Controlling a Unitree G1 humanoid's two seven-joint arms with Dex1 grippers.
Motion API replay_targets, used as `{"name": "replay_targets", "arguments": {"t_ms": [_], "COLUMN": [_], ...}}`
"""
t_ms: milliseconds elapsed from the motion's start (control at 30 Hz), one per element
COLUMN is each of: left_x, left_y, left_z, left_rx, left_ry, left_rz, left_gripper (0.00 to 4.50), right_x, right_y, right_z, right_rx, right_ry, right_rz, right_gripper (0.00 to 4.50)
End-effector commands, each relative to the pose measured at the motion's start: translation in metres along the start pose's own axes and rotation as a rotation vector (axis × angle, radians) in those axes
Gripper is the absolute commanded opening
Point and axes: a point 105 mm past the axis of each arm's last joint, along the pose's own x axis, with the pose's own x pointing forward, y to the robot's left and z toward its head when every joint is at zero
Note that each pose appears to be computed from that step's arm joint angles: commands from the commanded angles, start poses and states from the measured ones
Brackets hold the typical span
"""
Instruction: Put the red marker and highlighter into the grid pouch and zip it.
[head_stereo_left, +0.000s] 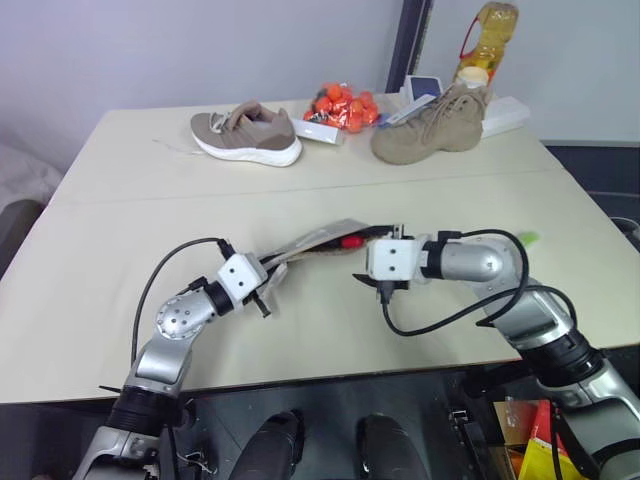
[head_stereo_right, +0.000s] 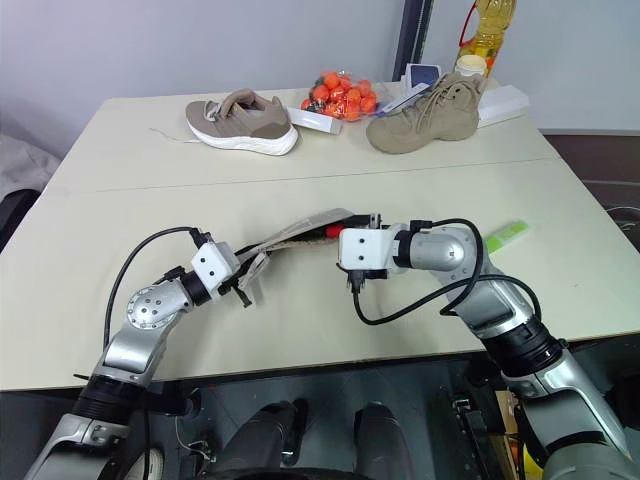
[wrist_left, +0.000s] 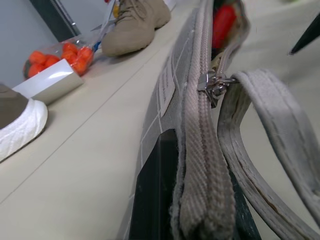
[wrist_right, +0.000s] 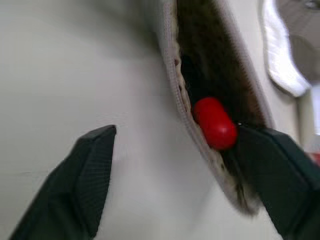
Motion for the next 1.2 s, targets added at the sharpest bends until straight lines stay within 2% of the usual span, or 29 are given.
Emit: {"name": "replay_targets", "arguments": {"t_ms": [33, 167, 267, 367, 433, 567, 667, 833, 900, 967, 1033, 1100, 1133, 1200], "left_x": [0.001, 0.005, 0.009, 0.016, 0.021, 0.030, 0.034, 0.036, 0.036, 0.035, 0.033, 0.032, 0.031, 0.029], "left_y": [0.013, 0.018, 0.016, 0.012, 0.010, 0.005, 0.003, 0.001, 0.001, 0.001, 0.002, 0.002, 0.002, 0.005], "left_z": [0.004, -0.001, -0.004, -0.004, -0.004, 0.000, 0.002, 0.005, 0.006, 0.006, 0.006, 0.005, 0.005, 0.003], "left_rx": [0.008, -0.005, -0.016, -0.024, -0.034, -0.050, -0.052, -0.057, -0.059, -0.059, -0.060, -0.060, -0.060, -0.059], "left_ry": [-0.008, 0.009, 0.017, 0.016, 0.011, -0.011, -0.023, -0.036, -0.041, -0.043, -0.041, -0.038, -0.037, -0.030], "left_rz": [0.096, 0.165, 0.183, 0.180, 0.177, 0.161, 0.155, 0.151, 0.154, 0.159, 0.165, 0.168, 0.170, 0.183], "left_gripper": [0.00, 0.00, 0.00, 0.00, 0.00, 0.00, 0.00, 0.00, 0.00, 0.00, 0.00, 0.00, 0.00, 0.00], "right_x": [-0.029, -0.058, -0.081, -0.115, -0.128, -0.131, -0.138, -0.121, -0.118, -0.113, -0.109, -0.105, -0.103, -0.094], "right_y": [-0.028, -0.050, -0.060, -0.075, -0.070, -0.045, -0.032, -0.012, -0.007, -0.006, -0.007, -0.010, -0.013, -0.028], "right_z": [0.007, -0.030, -0.067, -0.117, -0.134, -0.156, -0.170, -0.180, -0.185, -0.186, -0.185, -0.183, -0.181, -0.166], "right_rx": [0.158, 0.470, 0.638, 0.776, 0.856, 1.076, 1.166, 1.358, 1.397, 1.426, 1.434, 1.416, 1.392, 1.249], "right_ry": [-0.082, -0.055, 0.037, 0.253, 0.352, 0.474, 0.551, 0.576, 0.590, 0.569, 0.549, 0.537, 0.521, 0.444], "right_rz": [-0.152, -0.356, -0.535, -0.883, -1.016, -1.162, -1.257, -1.258, -1.272, -1.257, -1.238, -1.221, -1.205, -1.124], "right_gripper": [3.71, 3.71, 4.47, 4.47, 4.47, 4.47, 4.47, 4.47, 3.96, 3.17, 2.00, 1.01, 0.83, 0.83]}}
